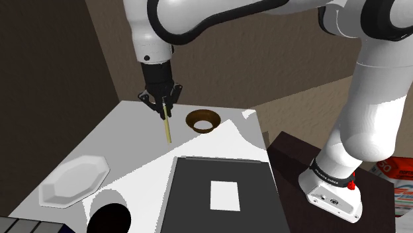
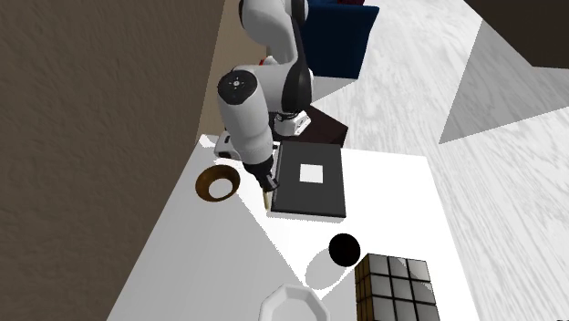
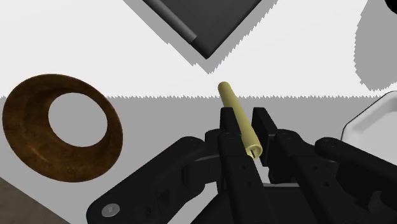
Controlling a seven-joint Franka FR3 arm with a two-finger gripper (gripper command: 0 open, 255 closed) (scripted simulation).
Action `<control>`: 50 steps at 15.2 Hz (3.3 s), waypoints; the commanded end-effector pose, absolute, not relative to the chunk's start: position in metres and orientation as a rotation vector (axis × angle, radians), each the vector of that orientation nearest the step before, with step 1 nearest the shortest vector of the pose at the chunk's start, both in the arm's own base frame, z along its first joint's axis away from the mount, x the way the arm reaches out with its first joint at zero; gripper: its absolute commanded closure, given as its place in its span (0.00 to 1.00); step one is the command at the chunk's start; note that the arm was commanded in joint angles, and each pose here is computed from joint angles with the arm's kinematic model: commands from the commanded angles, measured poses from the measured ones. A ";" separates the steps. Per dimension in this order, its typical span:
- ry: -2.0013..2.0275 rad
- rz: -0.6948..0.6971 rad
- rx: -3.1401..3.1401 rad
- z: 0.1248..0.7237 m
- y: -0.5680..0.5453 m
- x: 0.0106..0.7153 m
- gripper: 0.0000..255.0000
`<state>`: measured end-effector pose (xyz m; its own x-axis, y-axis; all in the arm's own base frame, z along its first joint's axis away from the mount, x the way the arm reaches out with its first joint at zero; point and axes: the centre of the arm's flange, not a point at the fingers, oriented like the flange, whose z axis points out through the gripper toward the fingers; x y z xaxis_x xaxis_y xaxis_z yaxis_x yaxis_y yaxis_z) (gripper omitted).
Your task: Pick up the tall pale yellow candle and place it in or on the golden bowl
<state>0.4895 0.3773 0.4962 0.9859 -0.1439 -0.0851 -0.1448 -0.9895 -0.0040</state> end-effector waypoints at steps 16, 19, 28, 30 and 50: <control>0.227 0.133 -3.121 0.560 0.240 0.517 1.00; 0.227 0.133 -3.121 0.570 0.202 0.525 1.00; 0.227 0.133 -3.121 0.563 0.146 0.536 1.00; 0.227 0.133 -3.121 0.553 0.146 0.536 1.00; 0.227 0.133 -3.121 0.455 0.146 0.536 1.00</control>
